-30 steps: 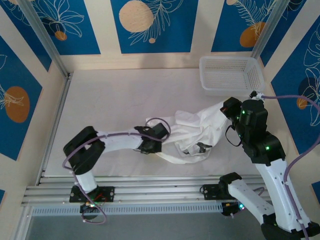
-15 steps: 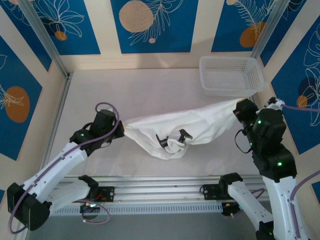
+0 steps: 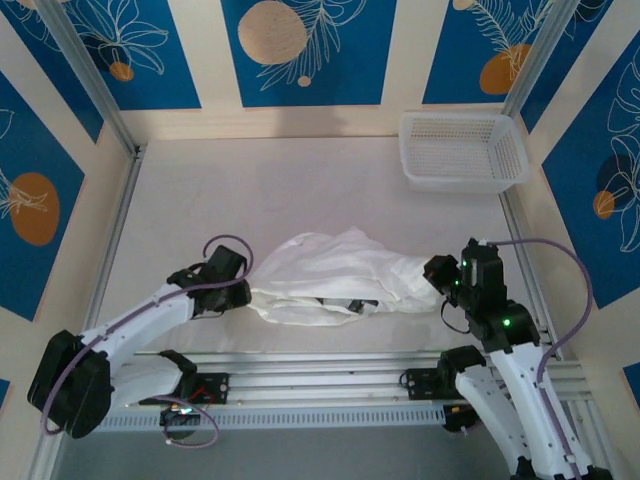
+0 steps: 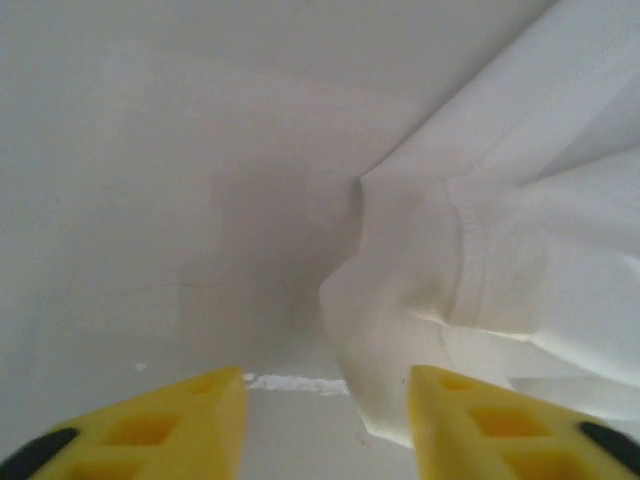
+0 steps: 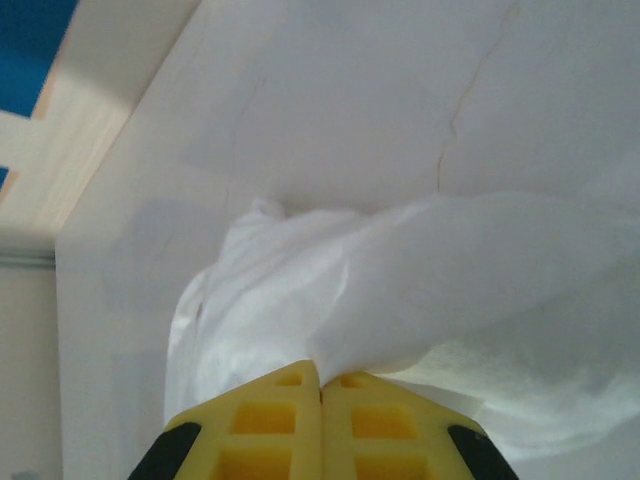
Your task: Fold the inside-out t-shirt
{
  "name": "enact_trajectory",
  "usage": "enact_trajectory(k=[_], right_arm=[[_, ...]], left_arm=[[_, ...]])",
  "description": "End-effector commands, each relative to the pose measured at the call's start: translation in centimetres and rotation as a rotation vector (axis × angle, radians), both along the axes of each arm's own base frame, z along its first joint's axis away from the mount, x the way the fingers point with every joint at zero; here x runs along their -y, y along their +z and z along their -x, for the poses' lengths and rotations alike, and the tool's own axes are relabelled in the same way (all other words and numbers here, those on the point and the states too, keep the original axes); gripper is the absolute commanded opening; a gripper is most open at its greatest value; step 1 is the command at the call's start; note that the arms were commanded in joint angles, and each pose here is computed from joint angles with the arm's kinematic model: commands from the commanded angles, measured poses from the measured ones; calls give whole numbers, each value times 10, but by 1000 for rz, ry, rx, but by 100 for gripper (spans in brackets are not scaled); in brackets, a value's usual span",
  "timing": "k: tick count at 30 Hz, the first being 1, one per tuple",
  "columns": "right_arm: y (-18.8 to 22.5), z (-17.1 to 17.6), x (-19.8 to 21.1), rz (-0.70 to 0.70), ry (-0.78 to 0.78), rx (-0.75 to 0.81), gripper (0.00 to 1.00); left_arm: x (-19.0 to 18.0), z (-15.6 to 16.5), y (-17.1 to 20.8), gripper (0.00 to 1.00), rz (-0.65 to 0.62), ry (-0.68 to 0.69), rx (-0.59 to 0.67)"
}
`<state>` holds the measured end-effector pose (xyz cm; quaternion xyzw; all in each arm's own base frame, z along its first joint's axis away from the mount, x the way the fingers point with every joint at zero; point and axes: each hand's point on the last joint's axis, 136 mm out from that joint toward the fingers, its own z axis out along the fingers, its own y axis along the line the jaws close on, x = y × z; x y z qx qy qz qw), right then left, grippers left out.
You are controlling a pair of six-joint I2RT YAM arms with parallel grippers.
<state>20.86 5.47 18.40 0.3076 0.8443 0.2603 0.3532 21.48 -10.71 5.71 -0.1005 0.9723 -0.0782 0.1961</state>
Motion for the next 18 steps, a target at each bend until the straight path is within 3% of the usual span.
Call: enact_trajectory(k=[1,5,8,12,18], right_arm=[[-32,26,-9,-38,56,-110,0],[-36,31,-19,-72,116,-70,0],[-21,23,-30,-111,173,1,0],[-4,14,-36,-122,196,70,0],[13,13,-37,-88,231,126,0]], left_arm=[[16,-14,35,52,78,-92,128],[55,-34,79,60,143,-303,193],[77,-58,80,63,93,-411,172],[97,-97,63,63,-150,-495,145],[112,-149,18,76,-435,-561,107]])
